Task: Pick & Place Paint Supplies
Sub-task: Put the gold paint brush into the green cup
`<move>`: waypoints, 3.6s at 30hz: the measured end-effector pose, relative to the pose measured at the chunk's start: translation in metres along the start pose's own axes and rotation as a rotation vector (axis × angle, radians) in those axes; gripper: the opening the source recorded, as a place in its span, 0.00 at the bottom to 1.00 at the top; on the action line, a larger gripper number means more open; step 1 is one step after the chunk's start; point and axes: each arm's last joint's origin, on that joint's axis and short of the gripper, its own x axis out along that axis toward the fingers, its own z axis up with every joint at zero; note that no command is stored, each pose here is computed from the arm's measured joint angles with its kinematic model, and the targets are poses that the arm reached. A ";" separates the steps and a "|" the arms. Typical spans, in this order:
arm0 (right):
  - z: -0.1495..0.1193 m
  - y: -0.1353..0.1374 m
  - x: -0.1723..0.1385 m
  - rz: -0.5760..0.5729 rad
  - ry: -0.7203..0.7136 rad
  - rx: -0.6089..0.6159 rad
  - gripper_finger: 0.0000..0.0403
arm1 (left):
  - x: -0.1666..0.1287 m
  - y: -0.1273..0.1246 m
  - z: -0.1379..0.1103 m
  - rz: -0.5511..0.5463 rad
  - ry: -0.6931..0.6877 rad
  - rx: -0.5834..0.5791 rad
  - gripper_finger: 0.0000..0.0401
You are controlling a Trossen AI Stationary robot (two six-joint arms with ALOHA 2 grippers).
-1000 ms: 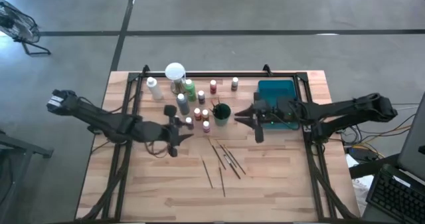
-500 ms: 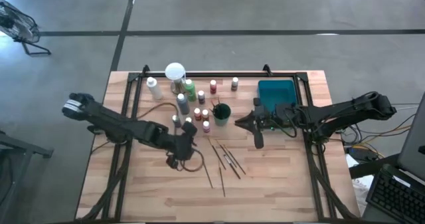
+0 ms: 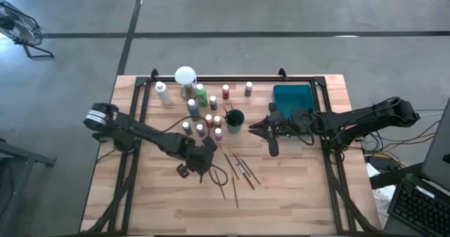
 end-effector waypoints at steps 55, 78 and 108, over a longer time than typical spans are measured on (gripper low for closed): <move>0.000 -0.001 0.000 -0.027 0.001 -0.022 0.22 | 0.056 0.044 -0.008 -0.192 -0.059 -0.025 0.33; 0.000 -0.001 0.000 -0.028 0.001 -0.051 0.10 | 0.056 0.041 -0.007 -0.227 -0.078 -0.069 0.20; -0.016 0.000 0.000 -0.028 0.084 -0.002 0.21 | 0.049 0.046 -0.007 -0.130 -0.025 -0.073 0.00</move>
